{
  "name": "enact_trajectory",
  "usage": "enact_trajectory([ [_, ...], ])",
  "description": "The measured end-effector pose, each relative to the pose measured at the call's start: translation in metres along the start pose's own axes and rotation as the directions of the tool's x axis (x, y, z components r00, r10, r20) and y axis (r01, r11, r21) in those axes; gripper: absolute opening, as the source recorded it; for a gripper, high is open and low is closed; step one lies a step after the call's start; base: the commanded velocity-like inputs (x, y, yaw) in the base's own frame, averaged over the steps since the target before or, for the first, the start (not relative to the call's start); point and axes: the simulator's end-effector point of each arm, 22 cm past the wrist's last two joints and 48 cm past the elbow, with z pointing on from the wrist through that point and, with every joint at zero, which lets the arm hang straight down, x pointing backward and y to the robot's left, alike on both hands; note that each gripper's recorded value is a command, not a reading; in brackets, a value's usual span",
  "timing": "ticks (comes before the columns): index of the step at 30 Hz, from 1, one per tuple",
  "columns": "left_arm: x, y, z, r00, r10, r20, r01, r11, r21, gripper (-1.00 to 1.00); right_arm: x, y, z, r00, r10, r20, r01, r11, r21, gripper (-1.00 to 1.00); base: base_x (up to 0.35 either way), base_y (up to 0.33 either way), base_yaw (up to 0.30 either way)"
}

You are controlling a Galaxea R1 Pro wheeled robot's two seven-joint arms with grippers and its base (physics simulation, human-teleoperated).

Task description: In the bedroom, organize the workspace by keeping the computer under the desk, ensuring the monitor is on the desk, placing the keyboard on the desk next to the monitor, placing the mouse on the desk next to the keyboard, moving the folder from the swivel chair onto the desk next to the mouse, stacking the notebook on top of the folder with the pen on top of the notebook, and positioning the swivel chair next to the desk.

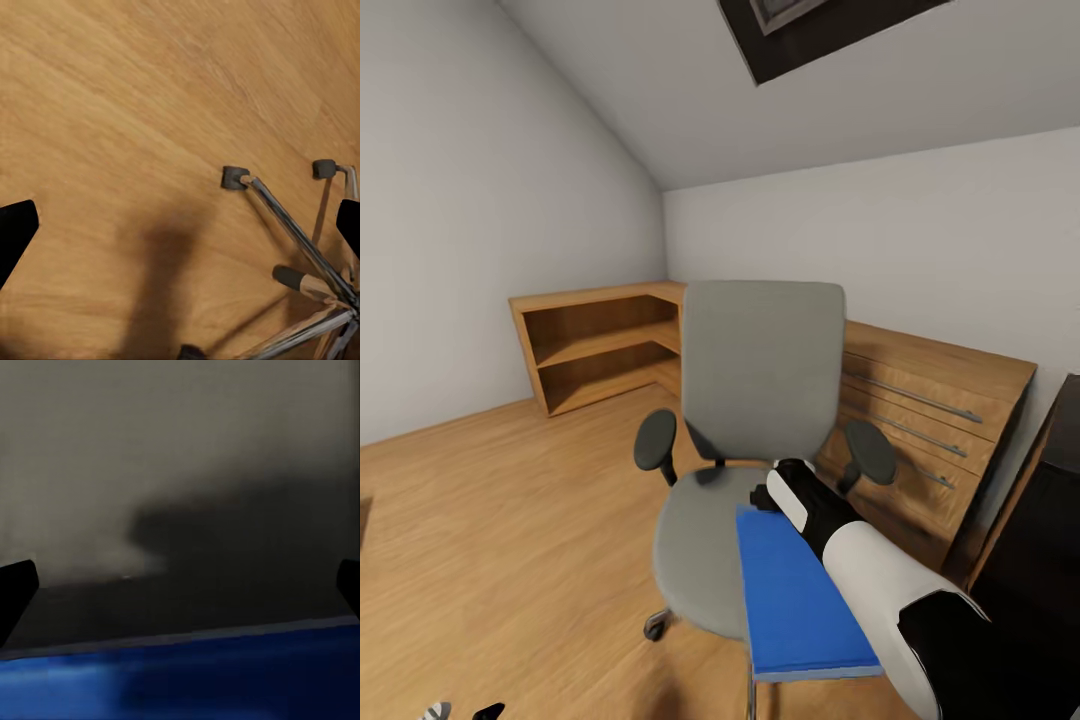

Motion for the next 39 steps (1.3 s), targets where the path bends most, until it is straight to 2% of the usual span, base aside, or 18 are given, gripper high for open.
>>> enact_trajectory([
  [18,0.001,0.001,0.000,1.000,-0.001,-0.002,0.001,1.000,-0.002,1.00,0.000,0.001,0.000,1.000,0.005,0.006,-0.005,1.000,-0.007,1.00,-0.041,0.000,0.000],
  [20,0.001,0.001,0.000,1.000,-0.001,-0.002,0.001,1.000,-0.003,1.00,-0.009,0.006,-0.002,0.998,0.032,0.045,-0.031,0.999,-0.026,1.00,0.000,0.000,0.000],
  [22,0.001,0.002,0.000,1.000,-0.001,-0.002,0.001,1.000,-0.003,1.00,-0.032,0.010,-0.009,0.990,0.063,0.126,-0.058,0.997,-0.047,1.00,0.000,0.000,0.000],
  [23,0.001,0.002,0.000,1.000,-0.001,-0.002,0.001,1.000,-0.004,1.00,-0.047,0.013,-0.016,0.980,0.084,0.178,-0.074,0.995,-0.062,1.00,0.000,0.000,0.000],
  [28,0.000,0.002,0.000,1.000,0.000,-0.002,0.000,1.000,-0.004,1.00,-0.075,0.025,-0.036,0.945,0.137,0.296,-0.104,0.987,-0.124,1.00,0.000,0.000,0.000],
  [33,0.000,0.002,0.000,1.000,0.001,-0.003,-0.001,1.000,-0.002,1.00,-0.078,0.051,-0.063,0.918,0.169,0.360,-0.086,0.968,-0.234,1.00,0.000,0.000,0.000],
  [36,-0.001,0.001,0.000,1.000,-0.004,0.000,0.004,1.000,0.001,1.00,-0.076,0.058,-0.075,0.915,0.167,0.367,-0.070,0.962,-0.263,1.00,0.000,0.000,0.000],
  [39,-0.003,0.001,0.000,1.000,-0.008,0.003,0.008,1.000,0.003,1.00,-0.071,0.066,-0.088,0.924,0.150,0.353,-0.045,0.956,-0.288,1.00,0.000,0.000,0.000],
])
